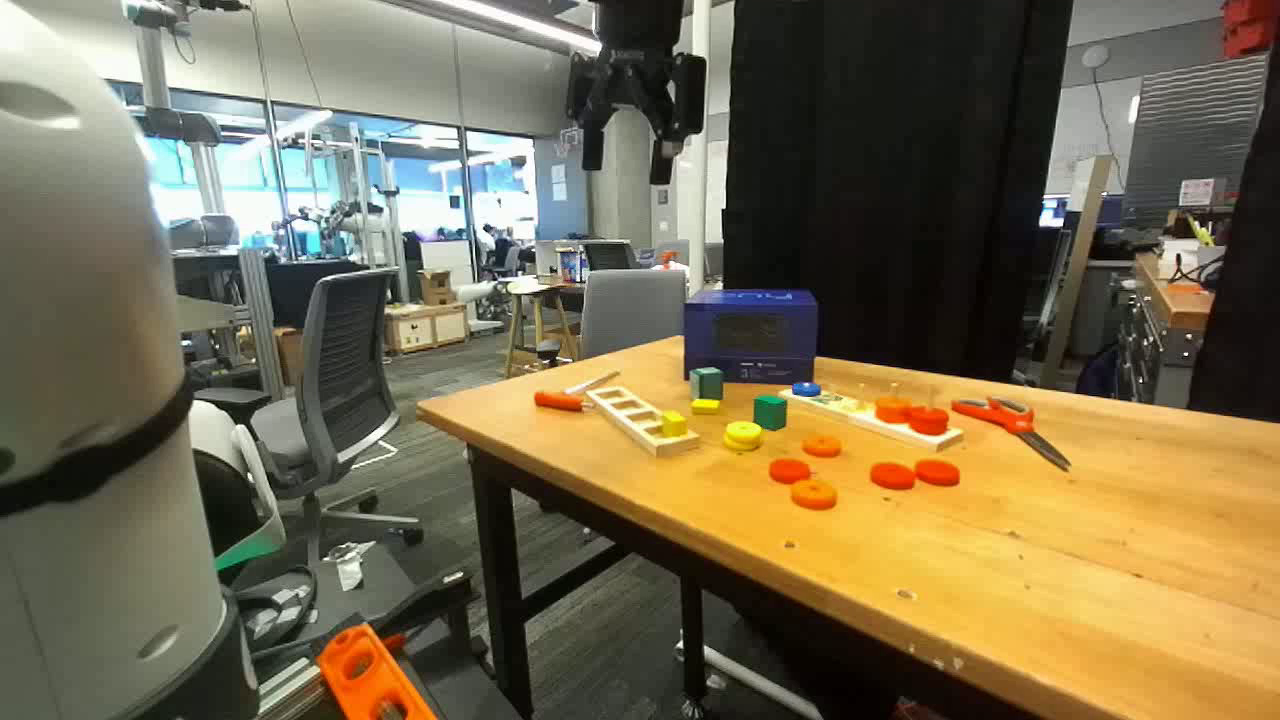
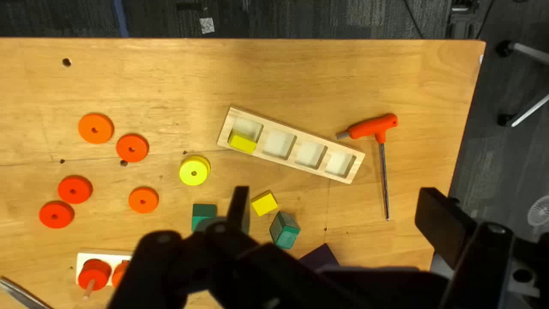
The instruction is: Remove one orange ring from the wooden platform
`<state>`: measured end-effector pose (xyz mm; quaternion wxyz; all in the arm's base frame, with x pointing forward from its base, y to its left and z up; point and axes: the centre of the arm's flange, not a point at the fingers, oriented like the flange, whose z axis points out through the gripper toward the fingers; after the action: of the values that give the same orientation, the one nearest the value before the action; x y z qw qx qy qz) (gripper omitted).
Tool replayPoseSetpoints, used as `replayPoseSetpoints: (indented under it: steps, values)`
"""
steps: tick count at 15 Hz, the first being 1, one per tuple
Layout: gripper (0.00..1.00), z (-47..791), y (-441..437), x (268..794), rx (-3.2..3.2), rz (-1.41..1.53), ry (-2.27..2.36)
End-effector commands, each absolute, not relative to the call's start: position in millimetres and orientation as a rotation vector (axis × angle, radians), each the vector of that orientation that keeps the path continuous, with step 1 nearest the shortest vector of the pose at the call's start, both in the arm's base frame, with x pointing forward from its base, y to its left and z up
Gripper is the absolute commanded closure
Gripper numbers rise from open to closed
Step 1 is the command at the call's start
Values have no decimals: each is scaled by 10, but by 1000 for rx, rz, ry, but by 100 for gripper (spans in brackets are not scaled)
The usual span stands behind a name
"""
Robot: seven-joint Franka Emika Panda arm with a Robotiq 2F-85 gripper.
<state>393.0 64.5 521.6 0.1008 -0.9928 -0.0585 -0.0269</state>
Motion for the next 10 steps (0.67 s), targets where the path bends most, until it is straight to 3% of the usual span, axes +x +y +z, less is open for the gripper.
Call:
replayPoseSetpoints:
  steps: [1,10]
  values:
    - [0,5241,645,3936,-2933,-87,-173]
    - [0,5304,646,3944,-2931,-107,-175]
